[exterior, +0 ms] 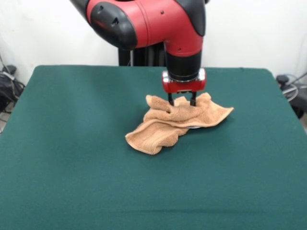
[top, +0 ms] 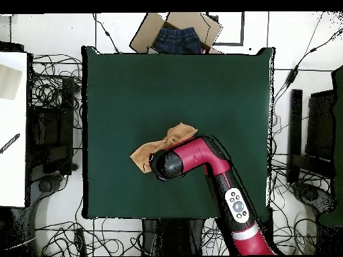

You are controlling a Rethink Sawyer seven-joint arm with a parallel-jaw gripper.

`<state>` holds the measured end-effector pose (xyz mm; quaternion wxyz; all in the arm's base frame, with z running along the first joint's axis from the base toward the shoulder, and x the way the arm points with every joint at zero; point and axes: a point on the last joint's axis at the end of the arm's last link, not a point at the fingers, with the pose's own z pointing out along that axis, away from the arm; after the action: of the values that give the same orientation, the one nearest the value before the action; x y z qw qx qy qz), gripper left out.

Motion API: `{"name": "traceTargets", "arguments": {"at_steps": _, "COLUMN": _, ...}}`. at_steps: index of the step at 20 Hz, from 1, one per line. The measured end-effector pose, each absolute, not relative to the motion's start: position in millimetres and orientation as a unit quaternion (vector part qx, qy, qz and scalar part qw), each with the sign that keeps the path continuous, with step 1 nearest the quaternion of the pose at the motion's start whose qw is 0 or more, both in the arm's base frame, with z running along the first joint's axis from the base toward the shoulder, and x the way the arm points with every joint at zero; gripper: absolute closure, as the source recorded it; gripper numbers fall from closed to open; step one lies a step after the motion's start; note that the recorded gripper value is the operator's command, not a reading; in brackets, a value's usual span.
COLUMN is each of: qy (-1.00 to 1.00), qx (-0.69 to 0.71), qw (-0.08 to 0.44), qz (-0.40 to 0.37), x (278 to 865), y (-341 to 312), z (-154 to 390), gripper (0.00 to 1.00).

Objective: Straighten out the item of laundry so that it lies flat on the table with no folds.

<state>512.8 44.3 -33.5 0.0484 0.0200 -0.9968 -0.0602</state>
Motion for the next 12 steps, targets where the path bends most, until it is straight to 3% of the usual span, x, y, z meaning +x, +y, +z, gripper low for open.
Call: {"name": "traceTargets", "arguments": {"at_steps": 12, "qy": -0.997, "qx": 0.024, "qw": 0.045, "qz": -0.051, "x": 513.4, "y": 46.1, "z": -36.0, "gripper": 0.00}}
